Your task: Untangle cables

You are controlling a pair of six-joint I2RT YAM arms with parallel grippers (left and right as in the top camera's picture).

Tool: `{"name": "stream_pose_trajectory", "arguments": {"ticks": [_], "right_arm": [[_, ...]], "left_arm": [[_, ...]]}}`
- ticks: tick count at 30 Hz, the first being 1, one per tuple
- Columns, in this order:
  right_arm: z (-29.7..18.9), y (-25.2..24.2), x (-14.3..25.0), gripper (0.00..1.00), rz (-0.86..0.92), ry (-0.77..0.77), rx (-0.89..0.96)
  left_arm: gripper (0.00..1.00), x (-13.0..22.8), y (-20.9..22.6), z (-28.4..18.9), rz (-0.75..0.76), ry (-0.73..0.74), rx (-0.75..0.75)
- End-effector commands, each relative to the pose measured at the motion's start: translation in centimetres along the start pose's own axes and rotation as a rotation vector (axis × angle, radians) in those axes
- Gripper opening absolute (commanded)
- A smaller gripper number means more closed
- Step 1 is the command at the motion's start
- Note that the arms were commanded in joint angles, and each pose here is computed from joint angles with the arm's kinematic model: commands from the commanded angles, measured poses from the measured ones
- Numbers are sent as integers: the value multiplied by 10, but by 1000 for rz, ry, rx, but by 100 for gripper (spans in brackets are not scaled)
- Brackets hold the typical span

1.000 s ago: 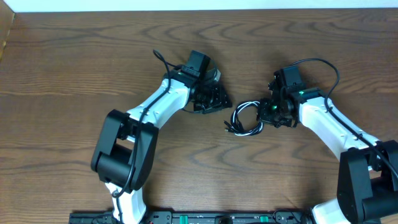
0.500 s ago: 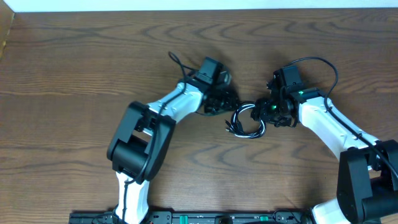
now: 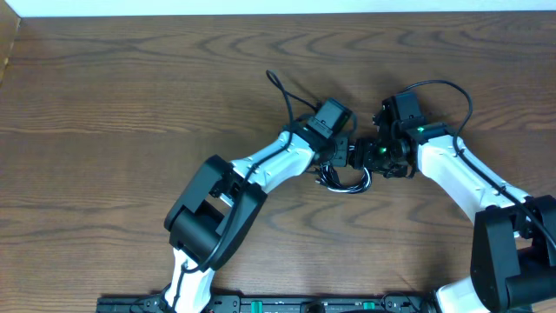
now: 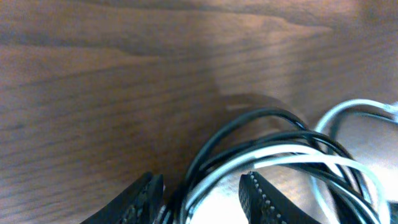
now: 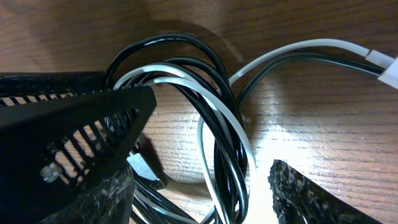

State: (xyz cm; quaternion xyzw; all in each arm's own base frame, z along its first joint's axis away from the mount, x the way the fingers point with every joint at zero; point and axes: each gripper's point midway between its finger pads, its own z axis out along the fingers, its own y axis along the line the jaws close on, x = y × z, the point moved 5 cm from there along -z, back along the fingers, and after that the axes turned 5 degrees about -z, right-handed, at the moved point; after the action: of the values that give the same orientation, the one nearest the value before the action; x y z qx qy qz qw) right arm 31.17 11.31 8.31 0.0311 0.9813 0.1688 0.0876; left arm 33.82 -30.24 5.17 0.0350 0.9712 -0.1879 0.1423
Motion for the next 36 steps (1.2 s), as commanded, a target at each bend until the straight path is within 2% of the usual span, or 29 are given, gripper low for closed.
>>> {"name": "stream_pose_trajectory", "arguments": {"ticks": [1, 11, 12, 15, 16, 17, 19, 23, 29, 32, 36], "right_arm": [[-4, -5, -6, 66, 13, -10, 2], [-8, -21, -10, 66, 63, -17, 11], [-9, -21, -11, 66, 57, -20, -1], [-14, -19, -17, 66, 30, -34, -75], [-17, -19, -19, 66, 23, -41, -101], [-21, -17, -21, 66, 9, -53, -135], [-32, -13, -25, 66, -33, -79, -209], [-61, 5, -26, 64, -185, -145, -359], [-106, 32, -21, 64, -313, -272, -408], [-117, 44, -18, 61, -293, -298, -420], [-116, 55, -14, 59, -256, -280, -429]], "left_arm": [[46, 4, 26, 11, 24, -61, -199], [41, 23, 42, 18, 27, -23, -238], [38, 24, 42, 19, 26, -22, -238], [20, 28, 39, 20, 21, 4, -205], [19, 30, 36, 20, 19, 24, -180], [8, 33, 33, 21, 18, 44, -155], [7, 39, 31, 18, 16, 90, -133], [8, 20, 28, -4, -5, 34, -105], [7, -21, 32, -84, -91, -72, 18], [7, -29, 30, -123, -130, -72, 142], [8, -32, 35, -157, -209, -79, 207]]}}
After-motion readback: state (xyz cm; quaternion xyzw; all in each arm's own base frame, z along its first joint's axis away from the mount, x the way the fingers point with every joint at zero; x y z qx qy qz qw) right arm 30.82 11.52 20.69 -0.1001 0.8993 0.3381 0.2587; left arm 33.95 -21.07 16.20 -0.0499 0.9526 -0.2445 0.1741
